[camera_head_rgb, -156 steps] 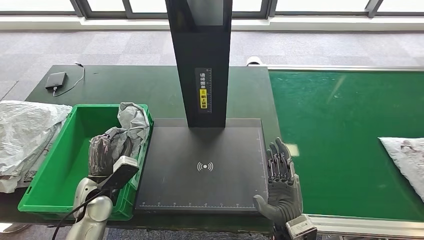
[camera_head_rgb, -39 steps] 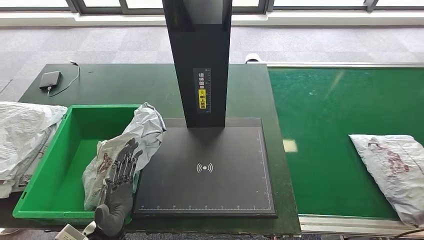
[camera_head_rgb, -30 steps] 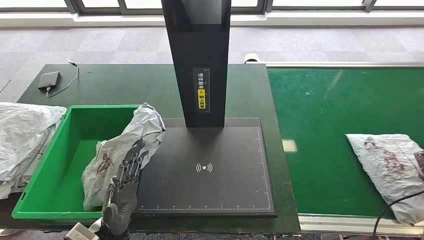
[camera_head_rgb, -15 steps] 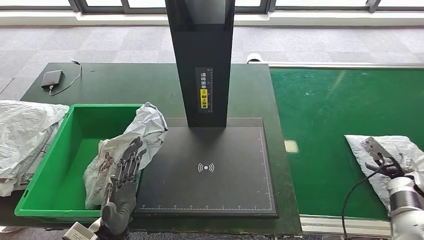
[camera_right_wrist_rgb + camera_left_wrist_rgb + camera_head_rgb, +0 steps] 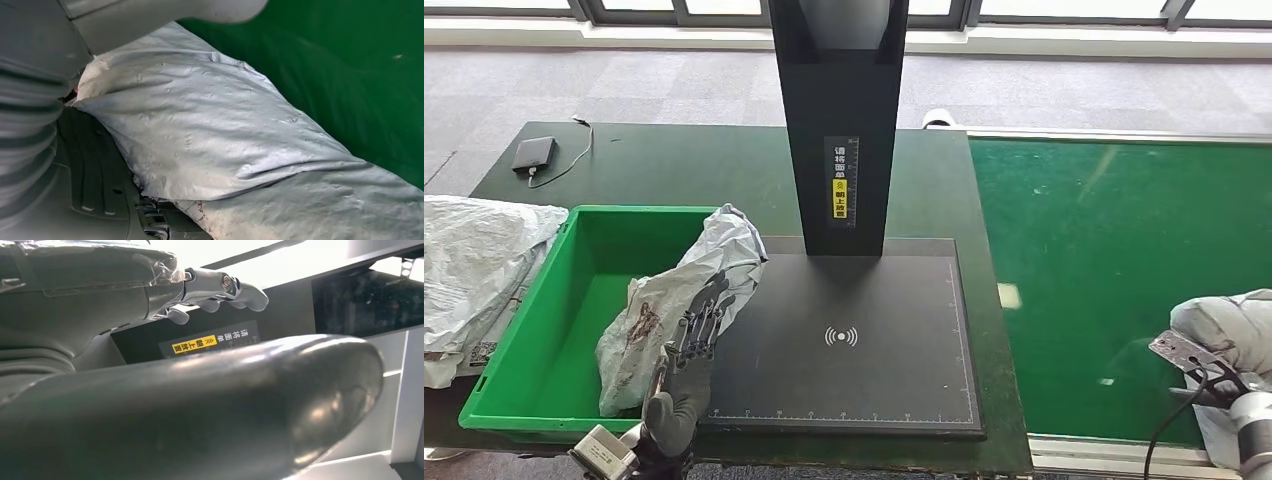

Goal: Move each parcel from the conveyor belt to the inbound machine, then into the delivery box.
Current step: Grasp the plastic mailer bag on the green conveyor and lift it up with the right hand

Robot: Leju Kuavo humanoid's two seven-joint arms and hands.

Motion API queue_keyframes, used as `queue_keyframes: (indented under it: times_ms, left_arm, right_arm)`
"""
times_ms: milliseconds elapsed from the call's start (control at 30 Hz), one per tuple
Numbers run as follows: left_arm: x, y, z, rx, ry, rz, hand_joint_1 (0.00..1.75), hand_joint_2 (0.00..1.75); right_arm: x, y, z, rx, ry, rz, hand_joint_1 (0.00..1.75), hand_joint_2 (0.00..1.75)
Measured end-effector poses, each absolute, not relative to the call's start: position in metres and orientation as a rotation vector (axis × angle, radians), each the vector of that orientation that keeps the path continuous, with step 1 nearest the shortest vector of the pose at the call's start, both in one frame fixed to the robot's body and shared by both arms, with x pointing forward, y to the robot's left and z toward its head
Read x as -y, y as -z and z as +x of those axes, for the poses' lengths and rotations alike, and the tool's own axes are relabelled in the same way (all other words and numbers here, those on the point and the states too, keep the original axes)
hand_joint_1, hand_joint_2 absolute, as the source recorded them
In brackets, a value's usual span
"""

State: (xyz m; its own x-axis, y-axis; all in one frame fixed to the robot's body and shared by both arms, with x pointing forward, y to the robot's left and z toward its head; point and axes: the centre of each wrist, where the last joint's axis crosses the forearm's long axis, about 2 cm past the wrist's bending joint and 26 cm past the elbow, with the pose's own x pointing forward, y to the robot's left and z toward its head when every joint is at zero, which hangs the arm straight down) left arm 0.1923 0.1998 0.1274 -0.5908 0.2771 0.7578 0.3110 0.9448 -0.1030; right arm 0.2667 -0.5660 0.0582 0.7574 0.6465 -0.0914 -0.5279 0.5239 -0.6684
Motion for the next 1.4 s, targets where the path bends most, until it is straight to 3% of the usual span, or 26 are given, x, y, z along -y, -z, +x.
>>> queue_keyframes:
  times_ms: [33,500,1400]
  left_arm:
    - [-0.200,-0.127,0.192,2.233,0.043,-0.408,0.00,0.00]
    - [-0.212,-0.132,0.174,2.245,-0.036,-0.298,0.00,0.00]
    - [-0.214,-0.131,0.171,2.240,-0.067,-0.263,0.00,0.00]
  right_arm:
    - [0.566,-0.060,0.269,0.190,-0.720,-0.752,1.75,1.75]
    - [0.517,-0.087,0.336,0.452,-0.773,-1.023,1.75,1.75]
    - [0.494,-0.087,0.347,0.916,-0.671,-1.062,1.75,1.75]
